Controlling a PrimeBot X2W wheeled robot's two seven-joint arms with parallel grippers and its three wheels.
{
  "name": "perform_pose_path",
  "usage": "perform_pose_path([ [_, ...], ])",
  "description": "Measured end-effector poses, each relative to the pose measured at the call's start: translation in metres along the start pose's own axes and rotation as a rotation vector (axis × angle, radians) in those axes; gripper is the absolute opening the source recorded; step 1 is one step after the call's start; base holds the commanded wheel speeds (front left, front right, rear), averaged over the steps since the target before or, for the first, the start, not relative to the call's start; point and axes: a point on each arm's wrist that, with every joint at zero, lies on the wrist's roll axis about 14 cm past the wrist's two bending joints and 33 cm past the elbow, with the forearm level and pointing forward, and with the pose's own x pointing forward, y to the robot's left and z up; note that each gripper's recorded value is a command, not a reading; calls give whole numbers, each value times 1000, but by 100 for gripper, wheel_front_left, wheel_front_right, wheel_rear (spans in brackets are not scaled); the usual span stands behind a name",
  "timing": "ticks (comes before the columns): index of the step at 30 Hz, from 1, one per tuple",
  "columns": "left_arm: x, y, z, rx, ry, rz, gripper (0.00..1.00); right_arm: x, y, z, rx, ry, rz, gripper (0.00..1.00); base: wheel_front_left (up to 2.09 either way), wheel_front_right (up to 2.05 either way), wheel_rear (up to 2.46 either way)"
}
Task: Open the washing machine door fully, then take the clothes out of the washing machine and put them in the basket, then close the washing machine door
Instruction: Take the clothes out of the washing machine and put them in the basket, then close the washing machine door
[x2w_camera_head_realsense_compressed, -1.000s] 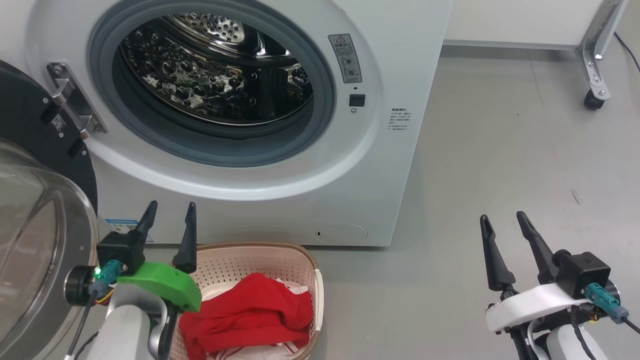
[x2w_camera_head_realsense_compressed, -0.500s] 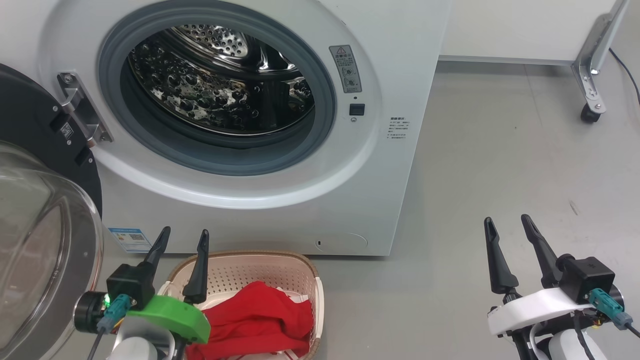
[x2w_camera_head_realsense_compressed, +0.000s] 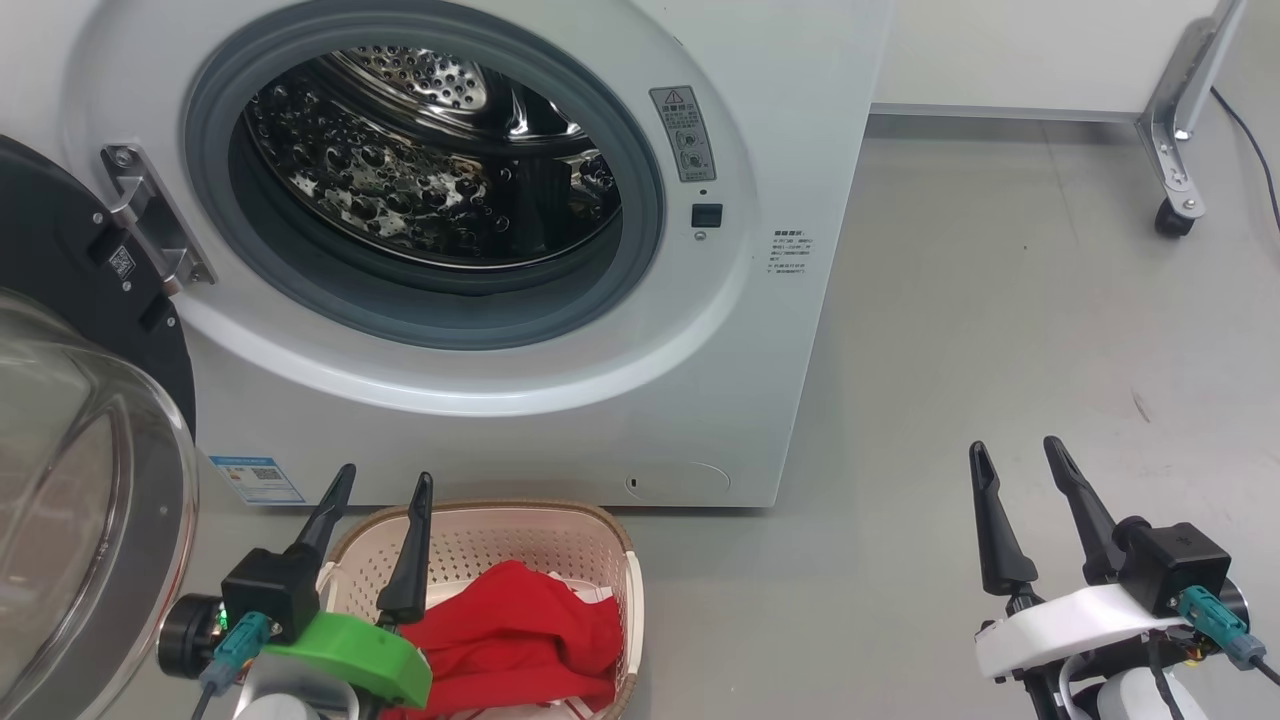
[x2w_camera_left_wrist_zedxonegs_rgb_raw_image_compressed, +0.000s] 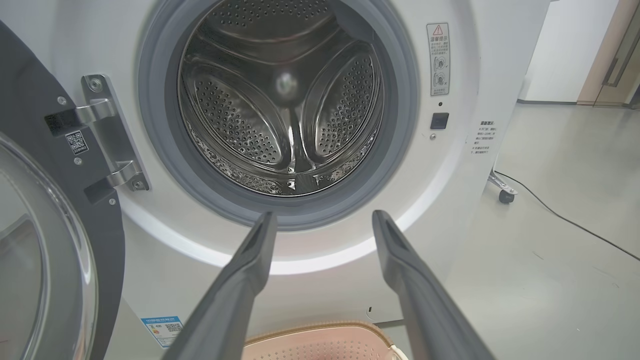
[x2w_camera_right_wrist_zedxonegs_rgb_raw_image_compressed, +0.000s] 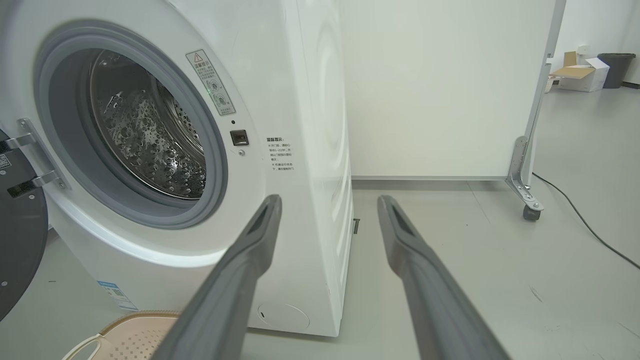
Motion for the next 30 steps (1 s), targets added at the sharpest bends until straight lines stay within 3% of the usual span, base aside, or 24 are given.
perform_pose_path([
  [30, -7, -7, 15, -13, -52, 6, 100, -6, 1, 0, -2, 1, 4, 100, 0, 0, 0],
])
